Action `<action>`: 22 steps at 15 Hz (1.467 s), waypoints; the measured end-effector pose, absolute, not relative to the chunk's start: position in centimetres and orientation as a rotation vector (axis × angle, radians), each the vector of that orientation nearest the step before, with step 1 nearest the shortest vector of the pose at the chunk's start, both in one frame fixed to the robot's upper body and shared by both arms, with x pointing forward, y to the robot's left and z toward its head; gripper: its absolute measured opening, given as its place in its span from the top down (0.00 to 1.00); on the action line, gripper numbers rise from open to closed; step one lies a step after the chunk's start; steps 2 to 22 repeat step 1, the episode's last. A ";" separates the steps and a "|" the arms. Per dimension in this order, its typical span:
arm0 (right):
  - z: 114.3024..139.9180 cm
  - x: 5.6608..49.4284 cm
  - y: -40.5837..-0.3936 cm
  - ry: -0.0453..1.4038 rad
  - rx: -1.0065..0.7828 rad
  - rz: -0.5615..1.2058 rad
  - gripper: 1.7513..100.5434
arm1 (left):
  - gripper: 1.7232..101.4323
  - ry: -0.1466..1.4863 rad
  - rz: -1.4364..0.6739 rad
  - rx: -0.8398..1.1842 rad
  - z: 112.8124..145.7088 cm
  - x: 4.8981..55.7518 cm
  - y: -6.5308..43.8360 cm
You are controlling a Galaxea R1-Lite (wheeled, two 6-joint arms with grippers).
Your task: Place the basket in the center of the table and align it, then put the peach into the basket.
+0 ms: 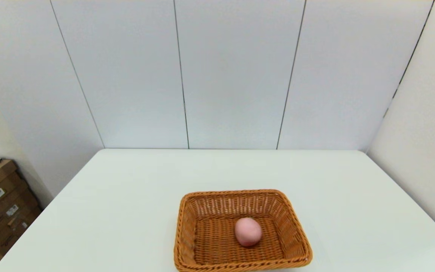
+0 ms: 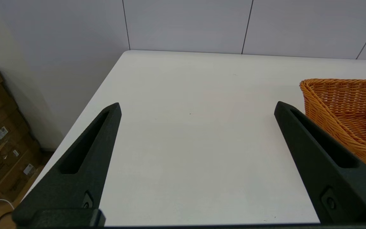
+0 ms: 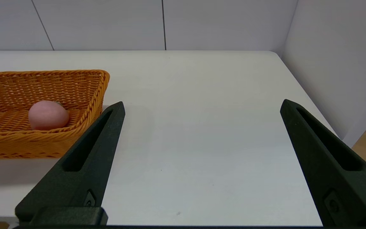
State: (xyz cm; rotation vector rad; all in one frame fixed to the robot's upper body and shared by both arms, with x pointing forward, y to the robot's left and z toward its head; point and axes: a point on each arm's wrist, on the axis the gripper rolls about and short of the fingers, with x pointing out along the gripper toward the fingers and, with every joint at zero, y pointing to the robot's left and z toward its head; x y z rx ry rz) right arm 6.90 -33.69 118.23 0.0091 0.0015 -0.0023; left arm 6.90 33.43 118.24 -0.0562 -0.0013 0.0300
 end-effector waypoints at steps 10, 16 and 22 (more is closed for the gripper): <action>118.2 6.9 -33.7 0.001 0.009 -0.002 0.04 | 0.04 -0.001 0.030 -0.056 118.2 6.9 33.4; 118.2 6.9 -33.7 0.001 0.009 -0.002 0.04 | 0.04 -0.001 0.030 -0.056 118.2 6.9 33.4; 118.2 6.9 -33.7 0.001 0.009 -0.002 0.04 | 0.04 -0.001 0.030 -0.056 118.2 6.9 33.4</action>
